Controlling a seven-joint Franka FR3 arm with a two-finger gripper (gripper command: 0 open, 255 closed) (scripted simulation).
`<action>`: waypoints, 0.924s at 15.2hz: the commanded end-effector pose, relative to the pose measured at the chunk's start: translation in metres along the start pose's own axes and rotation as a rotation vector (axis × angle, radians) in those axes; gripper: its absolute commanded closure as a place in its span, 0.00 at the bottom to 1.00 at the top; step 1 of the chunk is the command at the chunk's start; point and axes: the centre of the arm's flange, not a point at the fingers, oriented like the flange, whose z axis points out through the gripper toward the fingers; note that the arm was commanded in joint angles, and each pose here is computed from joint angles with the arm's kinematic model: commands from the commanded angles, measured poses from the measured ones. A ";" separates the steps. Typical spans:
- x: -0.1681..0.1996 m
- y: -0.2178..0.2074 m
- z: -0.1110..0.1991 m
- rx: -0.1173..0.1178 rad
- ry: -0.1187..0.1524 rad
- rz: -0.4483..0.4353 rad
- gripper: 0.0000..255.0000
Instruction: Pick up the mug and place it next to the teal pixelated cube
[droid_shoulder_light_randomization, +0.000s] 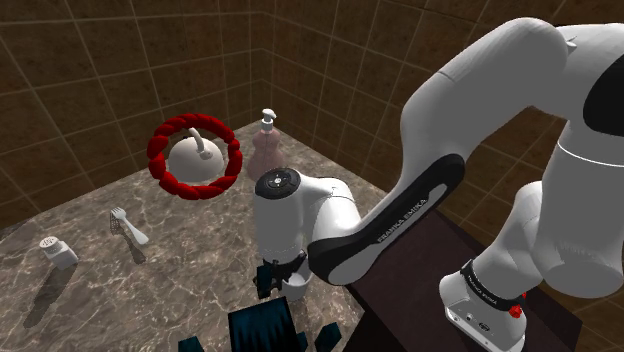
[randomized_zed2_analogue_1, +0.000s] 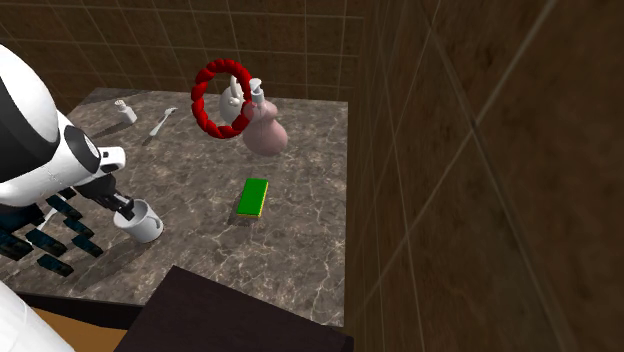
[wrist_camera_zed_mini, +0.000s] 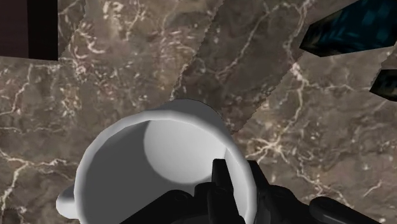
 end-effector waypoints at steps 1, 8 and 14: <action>0.001 0.000 0.011 0.001 0.000 0.000 1.00; 0.001 0.000 0.011 0.001 0.000 0.000 1.00; 0.001 0.000 0.011 0.001 0.000 0.000 0.00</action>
